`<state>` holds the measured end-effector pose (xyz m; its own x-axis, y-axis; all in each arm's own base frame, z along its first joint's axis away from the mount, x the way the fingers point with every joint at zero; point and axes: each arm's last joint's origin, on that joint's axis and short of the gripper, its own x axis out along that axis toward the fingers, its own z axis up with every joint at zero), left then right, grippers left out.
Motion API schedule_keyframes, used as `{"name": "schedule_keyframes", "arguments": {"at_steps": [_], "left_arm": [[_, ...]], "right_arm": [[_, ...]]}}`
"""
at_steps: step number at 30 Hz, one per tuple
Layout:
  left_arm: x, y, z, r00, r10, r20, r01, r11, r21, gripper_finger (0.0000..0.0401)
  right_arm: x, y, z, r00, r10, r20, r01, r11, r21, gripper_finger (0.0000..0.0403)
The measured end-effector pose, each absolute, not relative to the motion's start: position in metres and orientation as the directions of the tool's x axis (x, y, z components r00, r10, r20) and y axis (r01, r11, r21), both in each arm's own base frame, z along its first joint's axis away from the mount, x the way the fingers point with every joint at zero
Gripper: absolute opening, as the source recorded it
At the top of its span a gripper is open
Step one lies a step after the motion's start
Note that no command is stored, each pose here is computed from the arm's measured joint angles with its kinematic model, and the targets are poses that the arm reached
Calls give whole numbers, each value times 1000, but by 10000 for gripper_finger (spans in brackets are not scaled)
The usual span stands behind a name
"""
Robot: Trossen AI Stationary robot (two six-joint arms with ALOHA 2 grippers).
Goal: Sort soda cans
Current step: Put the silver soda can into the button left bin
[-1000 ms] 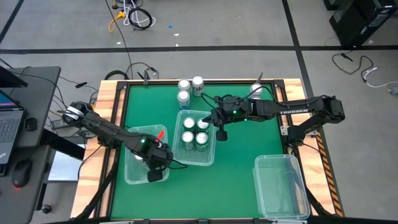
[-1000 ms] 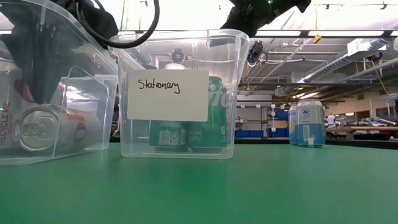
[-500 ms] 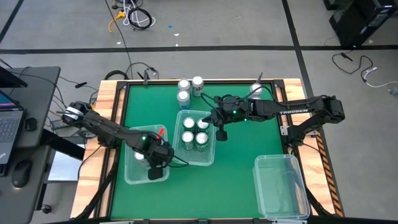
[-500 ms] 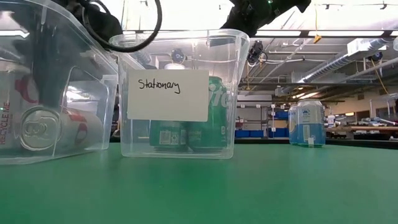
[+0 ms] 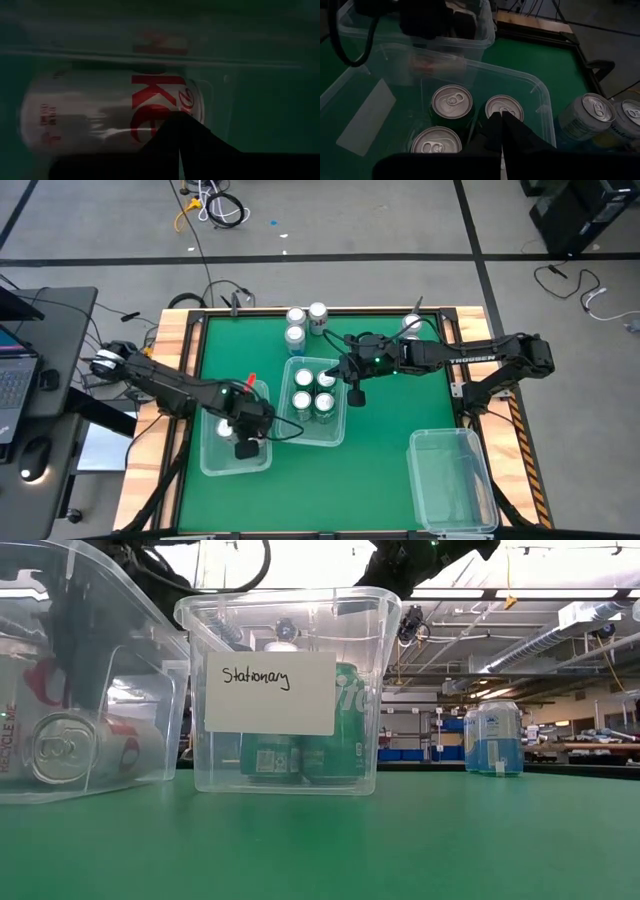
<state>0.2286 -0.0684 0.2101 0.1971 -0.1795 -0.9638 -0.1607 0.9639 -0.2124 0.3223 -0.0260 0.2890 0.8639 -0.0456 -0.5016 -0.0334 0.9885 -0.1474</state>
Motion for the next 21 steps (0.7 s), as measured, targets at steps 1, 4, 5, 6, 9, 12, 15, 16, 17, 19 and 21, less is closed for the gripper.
{"name": "schedule_keyframes", "arguments": {"at_steps": [1,4,5,6,9,12,15,16,17,19,21], "left_arm": [[228,-68,209,205,-185,-961,-159,963,-220,1],[233,-70,211,240,-208,-948,-147,958,-248,1],[234,-71,213,243,-217,-945,-141,956,-256,1],[235,-73,216,247,-225,-943,-133,955,-263,0],[237,-76,220,262,-263,-929,-101,950,-297,0],[237,-78,215,238,-261,-935,-99,952,-291,0],[237,-81,206,199,-253,-947,-101,956,-277,0],[238,-82,204,196,-253,-947,-95,957,-275,0],[239,-82,202,187,-251,-950,-90,958,-271,0],[240,-82,197,160,-244,-957,-92,961,-260,0],[240,-83,195,151,-241,-959,-91,962,-256,0]], "right_arm": [[322,-26,289,864,-46,-502,-33,989,-147,0],[322,-26,289,864,-46,-501,-33,989,-147,0],[322,-26,289,864,-46,-501,-33,989,-147,0],[322,-26,289,864,-46,-501,-33,989,-147,0],[322,-26,289,865,-46,-499,-33,988,-148,0],[322,-26,289,866,-46,-498,-33,989,-147,0],[323,-26,290,868,-46,-495,-32,988,-148,0],[323,-26,290,868,-46,-494,-32,988,-148,0],[323,-26,290,868,-46,-494,-32,988,-148,0],[323,-26,290,868,-46,-494,-32,988,-148,0],[323,-26,290,868,-46,-495,-32,988,-148,0]]}}
